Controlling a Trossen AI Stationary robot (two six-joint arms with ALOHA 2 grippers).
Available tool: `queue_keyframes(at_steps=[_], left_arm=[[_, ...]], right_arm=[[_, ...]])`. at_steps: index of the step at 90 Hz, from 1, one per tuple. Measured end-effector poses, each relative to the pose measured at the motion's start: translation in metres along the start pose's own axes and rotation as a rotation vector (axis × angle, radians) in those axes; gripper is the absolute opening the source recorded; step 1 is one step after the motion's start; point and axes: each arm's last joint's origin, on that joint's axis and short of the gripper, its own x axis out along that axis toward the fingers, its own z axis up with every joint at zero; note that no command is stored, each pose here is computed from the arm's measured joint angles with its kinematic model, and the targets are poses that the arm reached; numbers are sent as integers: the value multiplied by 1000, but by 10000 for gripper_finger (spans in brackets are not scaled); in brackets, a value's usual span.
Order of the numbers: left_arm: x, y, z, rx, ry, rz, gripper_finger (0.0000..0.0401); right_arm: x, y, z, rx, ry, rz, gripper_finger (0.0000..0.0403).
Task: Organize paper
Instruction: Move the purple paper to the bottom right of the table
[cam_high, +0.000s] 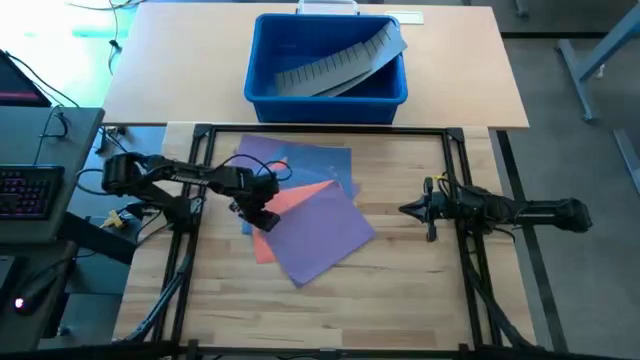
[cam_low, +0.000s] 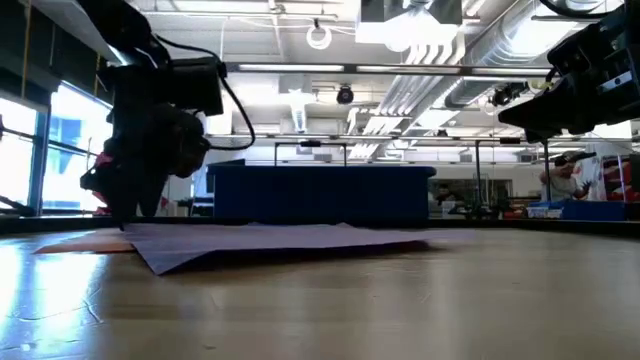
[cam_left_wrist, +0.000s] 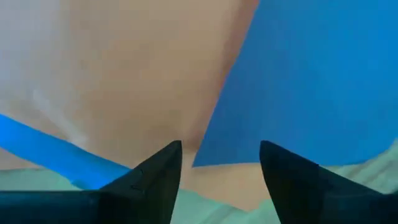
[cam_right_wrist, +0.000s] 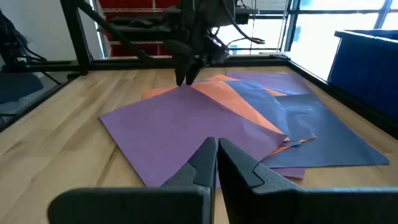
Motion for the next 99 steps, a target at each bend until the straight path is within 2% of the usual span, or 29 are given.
queue_keyframes(at_steps=[13, 24, 78, 90, 99], left_arm=[[3, 0, 1, 10, 26, -99, 182], [6, 2, 0, 11, 49, -142, 173], [20, -4, 8, 43, -13, -138, 114], [29, -5, 6, 46, 25, -120, 82], [32, -6, 4, 50, 38, -111, 28]], right_arm=[[0, 0, 0, 0, 0, 0, 0], [0, 0, 0, 0, 0, 0, 0], [0, 0, 0, 0, 0, 0, 0], [0, 0, 0, 0, 0, 0, 0], [0, 0, 0, 0, 0, 0, 0]])
